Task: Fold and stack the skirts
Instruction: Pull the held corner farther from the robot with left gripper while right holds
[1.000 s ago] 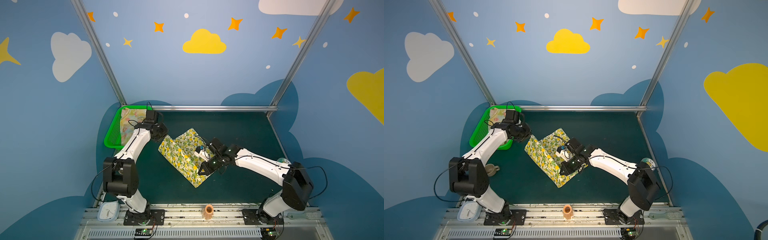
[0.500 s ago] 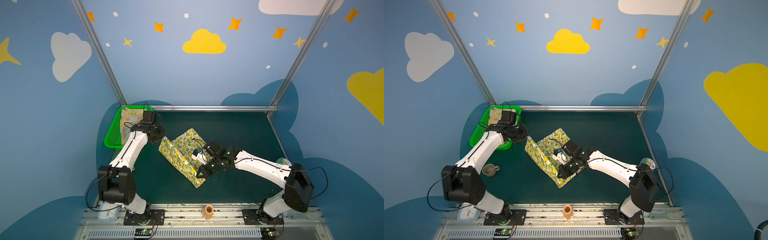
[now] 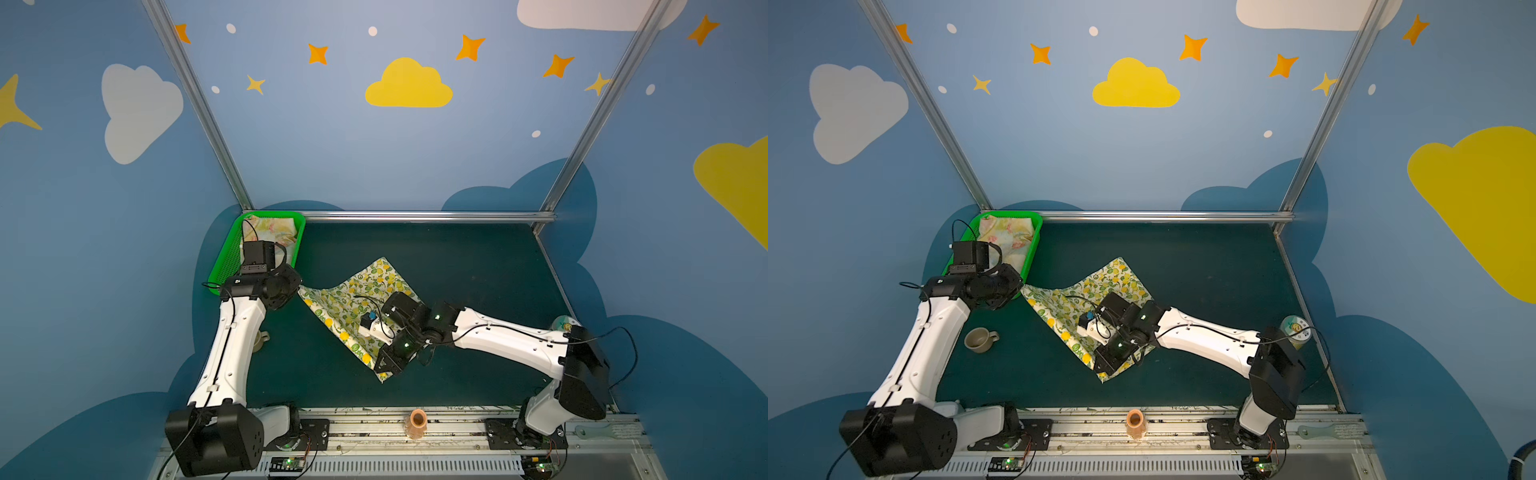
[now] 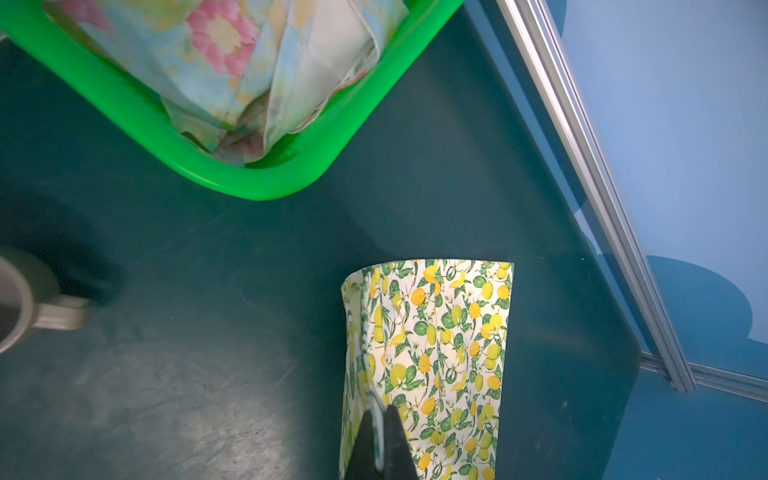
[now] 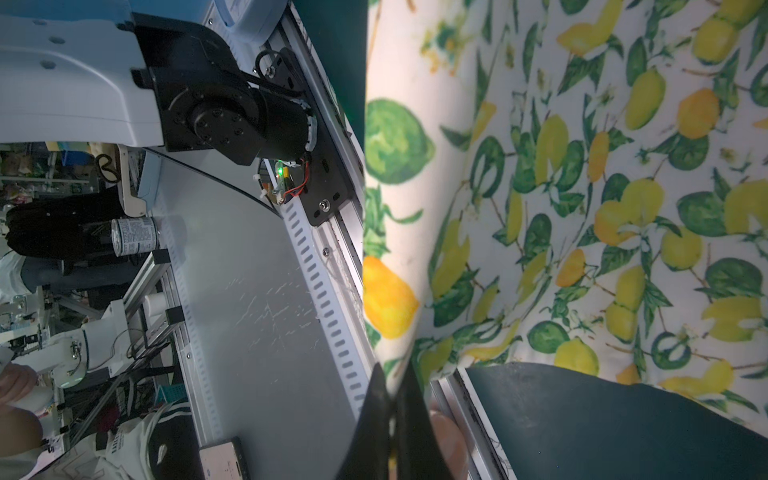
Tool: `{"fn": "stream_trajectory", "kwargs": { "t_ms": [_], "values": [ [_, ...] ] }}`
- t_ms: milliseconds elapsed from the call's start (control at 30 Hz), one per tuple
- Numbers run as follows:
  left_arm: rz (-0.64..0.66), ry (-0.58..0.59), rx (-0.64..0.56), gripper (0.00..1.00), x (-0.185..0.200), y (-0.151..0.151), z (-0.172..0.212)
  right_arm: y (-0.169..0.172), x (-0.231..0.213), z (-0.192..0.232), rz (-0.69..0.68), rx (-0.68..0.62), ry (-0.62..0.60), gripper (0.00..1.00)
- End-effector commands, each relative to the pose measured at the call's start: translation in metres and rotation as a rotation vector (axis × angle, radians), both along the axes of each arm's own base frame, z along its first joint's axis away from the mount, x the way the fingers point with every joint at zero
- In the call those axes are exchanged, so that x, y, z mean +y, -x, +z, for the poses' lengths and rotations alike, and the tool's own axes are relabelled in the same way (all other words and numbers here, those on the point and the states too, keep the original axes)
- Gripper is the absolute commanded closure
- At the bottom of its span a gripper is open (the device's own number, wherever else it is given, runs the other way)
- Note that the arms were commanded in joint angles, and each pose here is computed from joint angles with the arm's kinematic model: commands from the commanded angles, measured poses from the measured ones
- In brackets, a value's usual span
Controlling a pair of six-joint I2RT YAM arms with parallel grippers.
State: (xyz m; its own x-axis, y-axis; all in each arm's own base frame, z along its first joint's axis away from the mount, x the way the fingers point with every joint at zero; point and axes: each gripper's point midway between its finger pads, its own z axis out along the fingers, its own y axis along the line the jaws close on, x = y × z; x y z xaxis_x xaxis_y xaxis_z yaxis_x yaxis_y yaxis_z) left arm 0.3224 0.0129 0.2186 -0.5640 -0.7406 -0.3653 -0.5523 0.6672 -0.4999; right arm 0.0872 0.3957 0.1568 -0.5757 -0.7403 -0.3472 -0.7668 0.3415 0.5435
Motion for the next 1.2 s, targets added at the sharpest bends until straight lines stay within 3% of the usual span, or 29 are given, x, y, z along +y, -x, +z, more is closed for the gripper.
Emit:
{"fn": "stream_trajectory", "kwargs": {
  "t_ms": [0, 233, 533, 767, 1167],
  "values": [
    [0.022, -0.051, -0.038, 0.96, 0.014, 0.004, 0.014, 0.009, 0.003, 0.001, 0.046, -0.002, 0.011, 1.0],
    [-0.019, 0.038, -0.062, 0.96, 0.0, -0.021, 0.015, 0.005, 0.007, -0.002, 0.05, 0.042, -0.007, 1.0],
    [-0.134, 0.013, -0.045, 0.96, -0.043, -0.078, -0.001, -0.038, -0.015, -0.011, -0.117, 0.192, -0.078, 1.0],
    [-0.221, -0.023, 0.007, 0.96, -0.083, -0.126, -0.027, -0.059, -0.036, -0.029, -0.226, 0.243, -0.056, 1.0],
    [-0.318, -0.019, 0.079, 0.96, -0.134, -0.167, -0.062, -0.076, -0.06, -0.04, -0.33, 0.287, -0.036, 1.0]
  ]
}}
